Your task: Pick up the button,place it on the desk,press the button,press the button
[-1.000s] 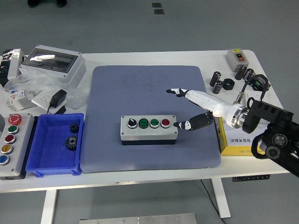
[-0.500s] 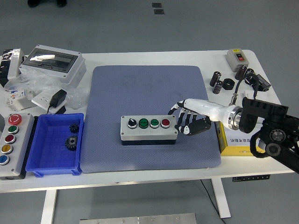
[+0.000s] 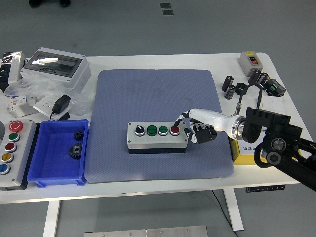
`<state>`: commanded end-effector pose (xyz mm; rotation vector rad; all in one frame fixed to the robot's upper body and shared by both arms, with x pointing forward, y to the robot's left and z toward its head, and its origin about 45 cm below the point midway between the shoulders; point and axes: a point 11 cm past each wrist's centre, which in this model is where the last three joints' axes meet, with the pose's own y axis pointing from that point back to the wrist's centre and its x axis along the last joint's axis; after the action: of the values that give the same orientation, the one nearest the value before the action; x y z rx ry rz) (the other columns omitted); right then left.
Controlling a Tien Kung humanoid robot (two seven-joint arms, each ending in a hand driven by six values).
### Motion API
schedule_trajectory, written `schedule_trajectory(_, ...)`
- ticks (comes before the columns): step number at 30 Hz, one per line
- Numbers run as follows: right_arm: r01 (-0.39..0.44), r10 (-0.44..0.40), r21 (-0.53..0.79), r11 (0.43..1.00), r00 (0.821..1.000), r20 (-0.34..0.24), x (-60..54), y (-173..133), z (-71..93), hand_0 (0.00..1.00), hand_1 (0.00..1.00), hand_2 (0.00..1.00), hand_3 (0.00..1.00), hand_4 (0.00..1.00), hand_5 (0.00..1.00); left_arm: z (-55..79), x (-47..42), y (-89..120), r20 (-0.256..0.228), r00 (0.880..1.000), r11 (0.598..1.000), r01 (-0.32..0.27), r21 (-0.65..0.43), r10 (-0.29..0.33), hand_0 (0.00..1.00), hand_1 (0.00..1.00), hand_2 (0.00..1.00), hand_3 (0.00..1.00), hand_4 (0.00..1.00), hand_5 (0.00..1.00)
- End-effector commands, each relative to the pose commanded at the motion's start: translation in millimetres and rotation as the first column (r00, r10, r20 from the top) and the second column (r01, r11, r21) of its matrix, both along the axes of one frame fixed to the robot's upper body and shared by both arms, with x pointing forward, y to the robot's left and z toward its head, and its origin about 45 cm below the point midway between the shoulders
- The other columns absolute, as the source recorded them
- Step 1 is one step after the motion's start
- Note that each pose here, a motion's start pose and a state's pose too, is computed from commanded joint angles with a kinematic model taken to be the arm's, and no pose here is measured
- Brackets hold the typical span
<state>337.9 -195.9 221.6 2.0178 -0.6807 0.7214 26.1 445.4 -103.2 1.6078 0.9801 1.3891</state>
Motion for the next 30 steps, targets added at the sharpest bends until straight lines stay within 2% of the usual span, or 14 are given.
schedule_trajectory(10, 0.003, -0.003, -0.018, 1.000, 1.000, -0.013, -1.7, -0.2, -11.3, 0.011, 0.140, 0.179, 0.730, 0.260, 0.002, 0.0, 0.0, 0.1, 0.002, 1.000, 1.000, 0.000, 0.000, 0.000, 0.615, 0.603, 0.549, 0.600, 0.578, 0.284)
schedule_trajectory(14, 0.005, -0.005, -0.011, 1.000, 1.000, 0.001, -1.0, -0.2, -10.1, 0.011, 0.140, 0.179, 0.730, 0.260, 0.002, 0.0, 0.0, 0.2, 0.003, 1.000, 1.000, -0.002, 0.000, 0.002, 0.615, 0.603, 0.549, 0.600, 0.578, 0.284)
schedule_trajectory(18, 0.003, -0.003, 0.015, 1.000, 1.000, 0.017, -0.4, 0.9, -4.7, 0.012, 0.140, 0.178, 0.729, 0.259, 0.002, 0.0, 0.5, 0.0, 0.004, 1.000, 1.000, -0.002, 0.000, 0.002, 0.615, 0.603, 0.548, 0.600, 0.579, 0.288)
schedule_trajectory(24, 0.002, -0.002, 0.154, 0.988, 1.000, 0.003, 0.0, 2.6, 20.2, 0.014, 0.140, 0.178, 0.727, 0.260, 0.002, -0.2, -0.1, -0.3, 0.002, 1.000, 1.000, -0.001, -0.001, 0.001, 0.616, 0.603, 0.547, 0.599, 0.580, 0.295)
schedule_trajectory(27, 0.024, -0.025, 0.195, 0.981, 1.000, 0.004, 2.8, -2.5, 26.2, 0.014, 0.140, 0.178, 0.727, 0.260, 0.002, -0.2, -0.5, -0.4, 0.001, 1.000, 1.000, -0.001, 0.000, 0.001, 0.616, 0.603, 0.547, 0.599, 0.580, 0.295)
schedule_trajectory(30, 0.062, -0.072, 0.253, 0.966, 0.997, 0.031, 7.4, -8.0, 29.6, 0.012, 0.140, 0.178, 0.726, 0.261, 0.002, -0.3, -0.8, -0.7, 0.000, 1.000, 1.000, -0.001, -0.001, 0.001, 0.616, 0.603, 0.546, 0.599, 0.578, 0.299)
